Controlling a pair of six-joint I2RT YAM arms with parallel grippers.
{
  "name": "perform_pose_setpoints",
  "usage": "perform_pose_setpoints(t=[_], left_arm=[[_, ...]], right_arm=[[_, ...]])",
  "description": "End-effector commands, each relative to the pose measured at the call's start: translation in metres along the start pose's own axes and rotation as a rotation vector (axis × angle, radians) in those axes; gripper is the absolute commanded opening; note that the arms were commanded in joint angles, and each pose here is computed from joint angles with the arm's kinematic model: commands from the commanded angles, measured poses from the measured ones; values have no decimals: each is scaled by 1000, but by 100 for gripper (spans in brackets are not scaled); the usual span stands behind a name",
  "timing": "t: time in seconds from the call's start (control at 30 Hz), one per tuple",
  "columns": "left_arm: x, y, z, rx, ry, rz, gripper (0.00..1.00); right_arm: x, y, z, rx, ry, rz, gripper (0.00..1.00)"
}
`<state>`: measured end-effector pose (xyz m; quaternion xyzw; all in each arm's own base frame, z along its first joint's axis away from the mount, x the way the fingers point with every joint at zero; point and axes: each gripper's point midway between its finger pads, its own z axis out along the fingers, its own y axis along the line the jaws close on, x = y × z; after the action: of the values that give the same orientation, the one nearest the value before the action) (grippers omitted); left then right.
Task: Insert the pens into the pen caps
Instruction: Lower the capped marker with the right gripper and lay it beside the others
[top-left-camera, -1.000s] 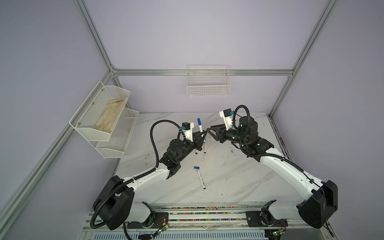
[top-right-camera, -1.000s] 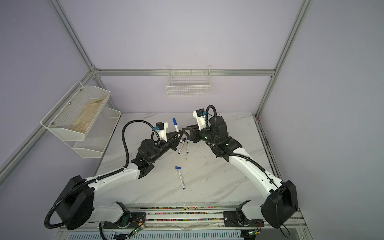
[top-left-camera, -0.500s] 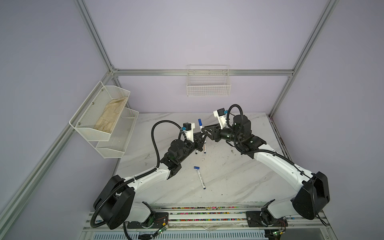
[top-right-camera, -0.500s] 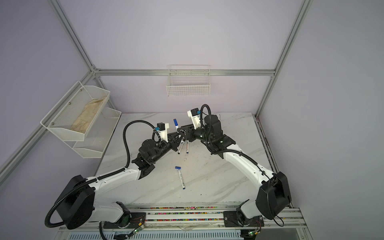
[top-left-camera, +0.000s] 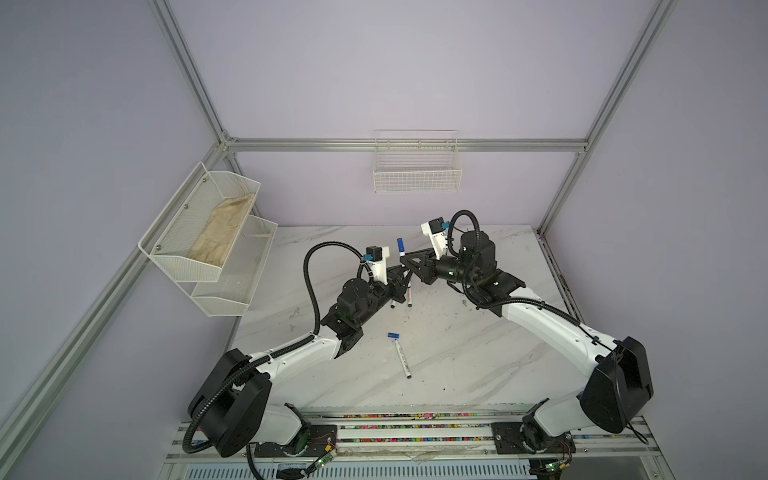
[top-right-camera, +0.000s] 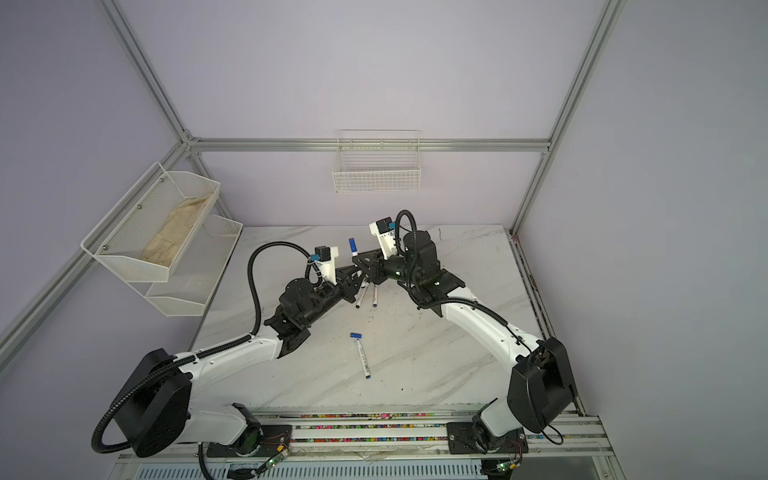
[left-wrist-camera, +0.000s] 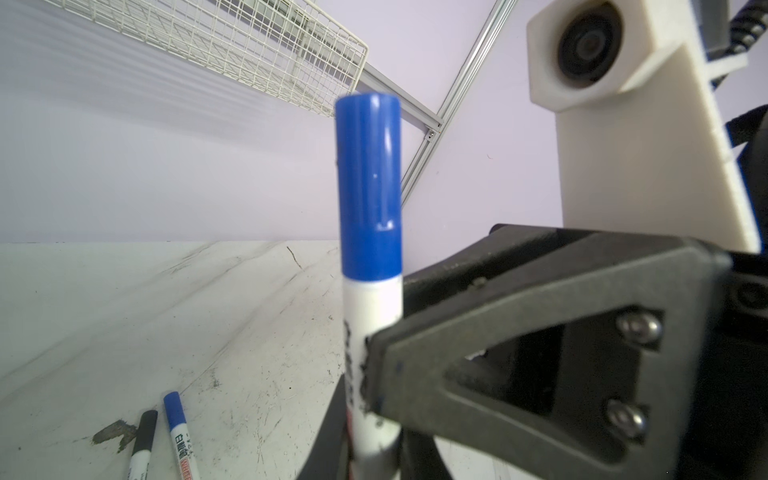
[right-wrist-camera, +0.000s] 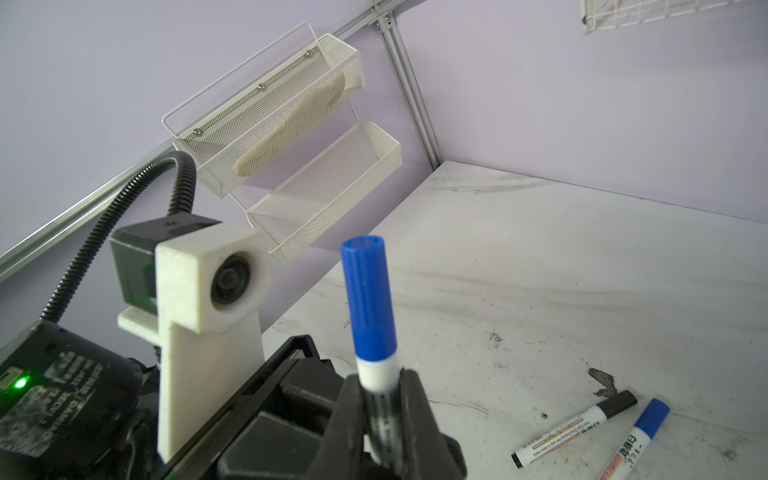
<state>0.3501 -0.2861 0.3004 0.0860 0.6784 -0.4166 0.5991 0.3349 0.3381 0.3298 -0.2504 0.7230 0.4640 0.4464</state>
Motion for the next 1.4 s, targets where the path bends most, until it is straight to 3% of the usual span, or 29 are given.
perform_pose_setpoints(t=[0.0, 0.03, 0.1, 0.4, 0.53, 0.67, 0.77, 0.97, 1.13, 1.37], left_arm=[[-5, -18, -2, 83, -26, 20, 0], [-5, -19, -1, 88, -23, 21, 0], [-2, -18, 0, 82, -5, 11, 14], [18, -16, -9, 90, 69, 0, 29], [29, -7, -20, 44, 111, -4, 40], [37, 22, -39, -108, 112, -16, 43], [44, 63, -59, -334, 114, -78, 52], [58, 123, -97, -697, 139, -141, 56], [64, 135, -104, -792, 192, -131, 57], [66, 136, -106, -807, 206, -138, 57]], right_arm=[[0, 16, 5, -63, 10, 27, 2], [1, 15, 5, -60, 8, 30, 1], [-1, 13, 5, -46, 2, 34, 0], [-8, -10, 6, 68, -22, 89, 0], [-6, -46, 2, 199, -35, 159, 0], [14, -99, -6, 358, -1, 265, 0], [47, -134, -7, 463, 77, 336, 0], [109, -174, 9, 560, 224, 412, 0], [139, -204, 23, 635, 305, 427, 0], [170, -231, 36, 683, 382, 436, 0]])
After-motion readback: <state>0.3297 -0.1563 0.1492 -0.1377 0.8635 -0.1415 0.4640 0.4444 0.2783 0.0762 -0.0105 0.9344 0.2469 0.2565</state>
